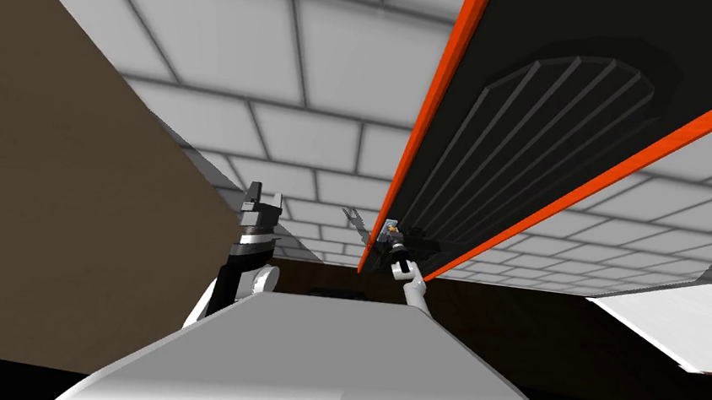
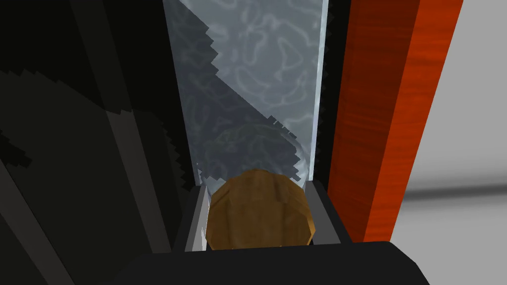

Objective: Pull the door open

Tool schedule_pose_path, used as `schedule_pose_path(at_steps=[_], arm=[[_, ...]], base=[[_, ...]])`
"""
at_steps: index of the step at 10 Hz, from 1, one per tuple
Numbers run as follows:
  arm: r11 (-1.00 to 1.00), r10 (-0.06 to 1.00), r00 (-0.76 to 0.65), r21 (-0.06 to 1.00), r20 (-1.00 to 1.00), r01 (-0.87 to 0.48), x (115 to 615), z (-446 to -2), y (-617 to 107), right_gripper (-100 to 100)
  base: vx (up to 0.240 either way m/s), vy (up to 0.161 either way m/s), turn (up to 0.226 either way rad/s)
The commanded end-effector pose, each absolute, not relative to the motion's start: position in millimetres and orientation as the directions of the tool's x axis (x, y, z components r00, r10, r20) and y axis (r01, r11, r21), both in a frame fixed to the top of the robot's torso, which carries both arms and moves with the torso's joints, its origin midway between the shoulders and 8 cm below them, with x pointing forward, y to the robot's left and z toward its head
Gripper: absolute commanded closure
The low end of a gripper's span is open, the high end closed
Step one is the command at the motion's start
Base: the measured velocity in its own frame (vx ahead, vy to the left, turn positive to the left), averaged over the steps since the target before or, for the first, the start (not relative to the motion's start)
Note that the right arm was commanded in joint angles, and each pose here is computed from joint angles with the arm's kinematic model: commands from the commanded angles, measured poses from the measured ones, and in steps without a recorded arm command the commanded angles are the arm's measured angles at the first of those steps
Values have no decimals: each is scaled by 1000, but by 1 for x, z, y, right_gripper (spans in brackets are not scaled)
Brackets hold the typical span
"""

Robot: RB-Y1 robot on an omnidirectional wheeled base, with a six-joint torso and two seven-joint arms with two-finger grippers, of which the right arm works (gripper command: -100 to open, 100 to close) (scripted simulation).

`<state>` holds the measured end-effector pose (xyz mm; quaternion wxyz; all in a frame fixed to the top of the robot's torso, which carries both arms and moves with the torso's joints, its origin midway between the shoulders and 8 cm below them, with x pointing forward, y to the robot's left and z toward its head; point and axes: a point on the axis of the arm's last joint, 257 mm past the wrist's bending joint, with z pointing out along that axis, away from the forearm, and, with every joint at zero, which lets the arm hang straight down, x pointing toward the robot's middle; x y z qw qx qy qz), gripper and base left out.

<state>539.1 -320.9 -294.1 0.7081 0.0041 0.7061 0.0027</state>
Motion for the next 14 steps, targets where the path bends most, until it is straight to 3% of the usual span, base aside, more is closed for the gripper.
schedule_pose_path(at_steps=[1, 2, 8, 14], arm=[[1000, 12, 3, 12, -1000, -3, 539, -294, -317, 100], [1000, 12, 3, 12, -1000, -3, 539, -294, -317, 100], [965, 263, 24, 263, -965, 13, 537, -290, -321, 100], [902, 431, 41, 432, -901, 13, 535, -288, -321, 100]], base=[[0, 0, 0], [0, 0, 0], [-56, -15, 43], [-44, -15, 38]])
